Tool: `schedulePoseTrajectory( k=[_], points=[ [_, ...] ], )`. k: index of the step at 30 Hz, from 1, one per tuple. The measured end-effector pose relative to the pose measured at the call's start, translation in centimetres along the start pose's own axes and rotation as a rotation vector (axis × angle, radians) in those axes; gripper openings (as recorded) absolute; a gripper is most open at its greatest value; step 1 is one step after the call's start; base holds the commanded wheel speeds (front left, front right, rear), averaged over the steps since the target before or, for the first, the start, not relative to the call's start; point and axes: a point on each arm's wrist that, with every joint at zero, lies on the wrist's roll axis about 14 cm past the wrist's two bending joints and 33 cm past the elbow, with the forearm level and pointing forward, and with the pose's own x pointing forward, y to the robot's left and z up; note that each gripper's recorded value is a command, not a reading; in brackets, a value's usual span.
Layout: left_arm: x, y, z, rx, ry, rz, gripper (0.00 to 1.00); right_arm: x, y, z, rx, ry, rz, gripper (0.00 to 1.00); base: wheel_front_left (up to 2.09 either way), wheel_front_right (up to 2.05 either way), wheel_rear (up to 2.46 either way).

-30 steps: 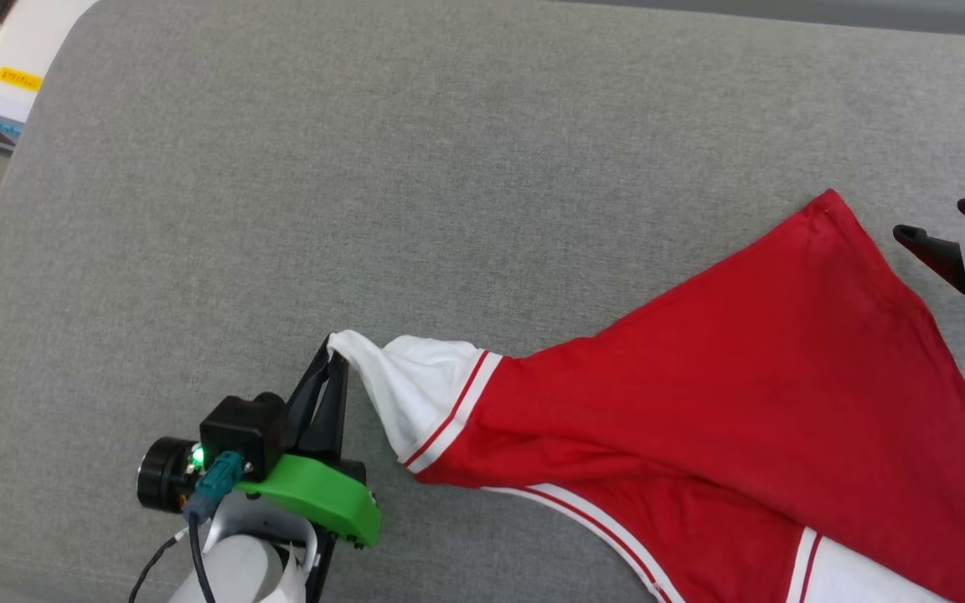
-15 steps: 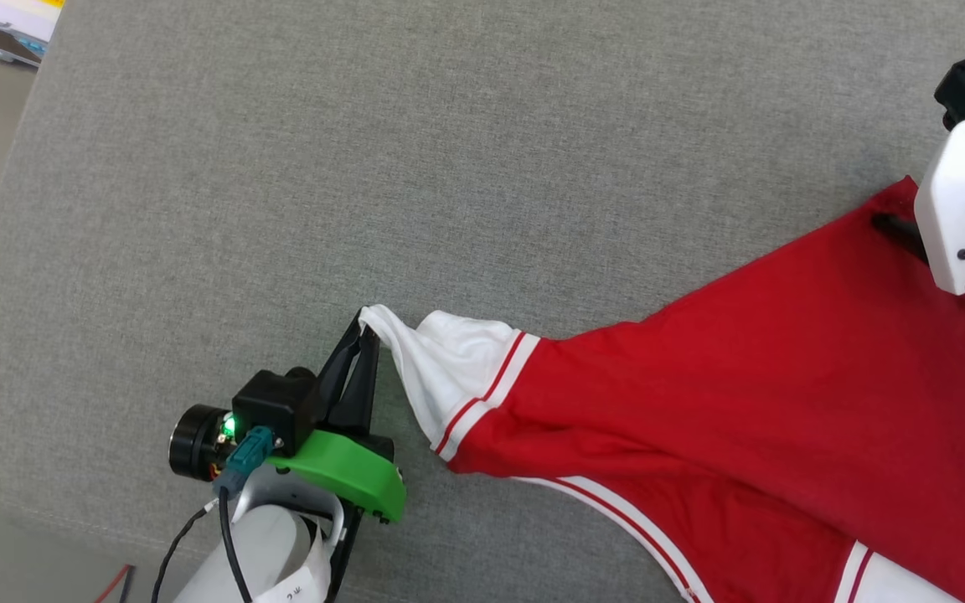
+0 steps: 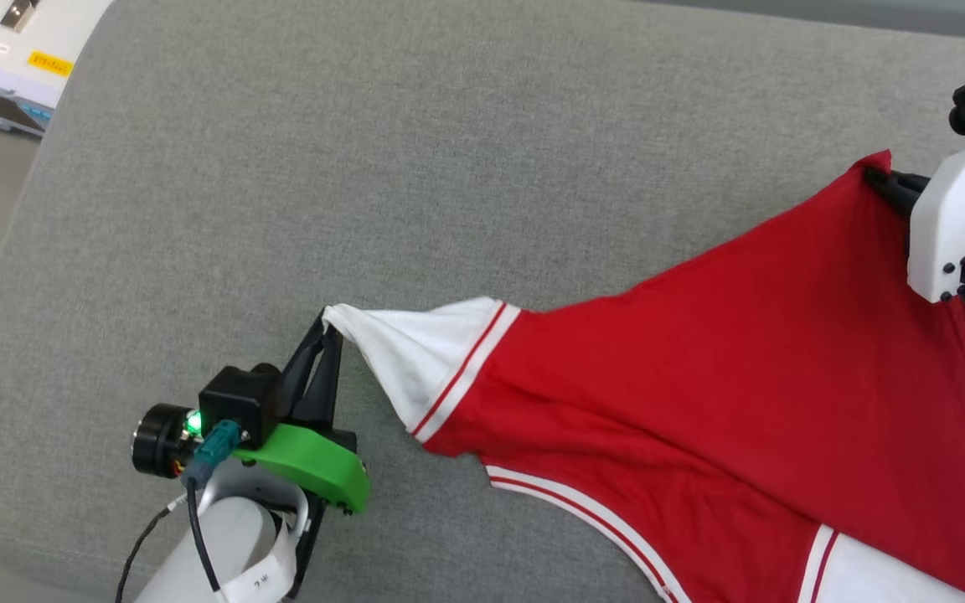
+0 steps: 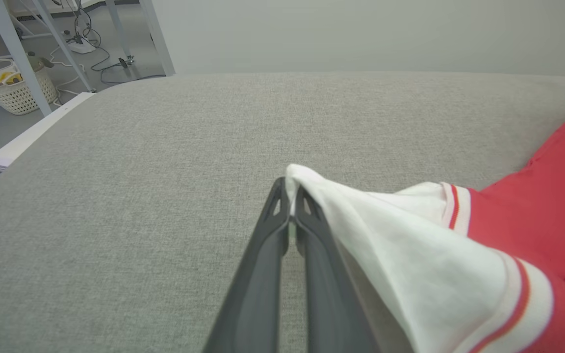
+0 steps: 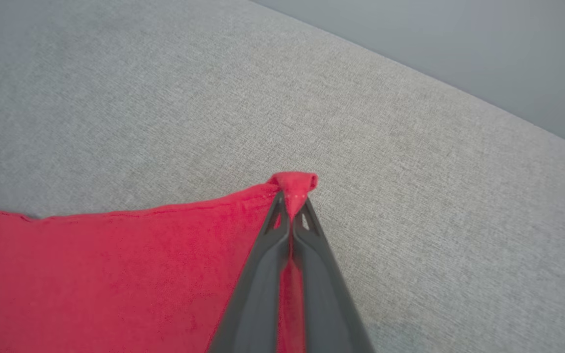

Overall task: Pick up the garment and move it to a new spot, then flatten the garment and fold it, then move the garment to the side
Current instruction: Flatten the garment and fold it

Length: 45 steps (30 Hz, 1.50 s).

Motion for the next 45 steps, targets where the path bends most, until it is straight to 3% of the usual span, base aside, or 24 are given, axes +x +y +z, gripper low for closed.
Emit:
schedulePoseTrajectory(
  k=[5, 6, 9, 18, 25, 28, 31, 37, 40, 45],
  points=[
    [0.5, 0.7, 4.7, 0.042, -0.127, -0.01, 0.0, -3.9, -0.3, 4.0, -0.01, -0.202, -0.027, 0.0, 0.0, 0.0, 0.0],
    [1.3, 0.4, 8.7, 0.073, -0.227, -0.036, 0.0, -6.8, -0.8, 6.3, -0.02, -0.317, -0.056, 0.0, 0.0, 0.0, 0.0],
    [2.0, -0.9, 13.0, 0.105, -0.33, -0.086, 0.0, -9.8, -1.3, 8.3, -0.022, -0.421, -0.083, 0.0, 0.0, 0.0, 0.0],
    [4.6, -5.2, 24.3, 0.26, -0.56, -0.241, 0.0, -15.6, -2.6, 12.8, -0.043, -0.605, -0.158, 0.0, 0.0, 0.0, 0.0],
    [7.9, -8.6, 33.1, 0.368, -0.721, -0.34, 0.0, -18.0, -4.7, 20.6, -0.076, -0.766, -0.221, 0.0, 0.0, 0.0, 0.0],
    [9.6, -9.7, 36.6, 0.393, -0.781, -0.36, 0.0, -18.4, -6.1, 24.1, -0.101, -0.822, -0.267, 0.0, 0.0, 0.0, 0.0],
    [11.5, -10.5, 39.0, 0.491, -0.82, -0.353, 0.0, -17.9, -7.2, 27.1, -0.129, -0.86, -0.305, 0.0, 0.0, 0.0, 0.0],
    [14.6, -10.5, 43.3, 0.522, -0.894, -0.321, 0.0, -17.4, -8.9, 32.1, -0.199, -0.947, -0.376, 0.0, 0.0, 0.0, 0.0],
    [16.8, -9.8, 44.0, 0.524, -0.889, -0.297, 0.0, -16.2, -9.9, 33.3, -0.218, -0.954, -0.404, 0.0, 0.0, 0.0, 0.0],
    [22.3, -8.2, 39.9, 0.5, -0.799, -0.287, 0.0, -11.5, -12.0, 32.6, -0.212, -0.914, -0.419, 0.0, 0.0, 0.0, 0.0]
  ],
)
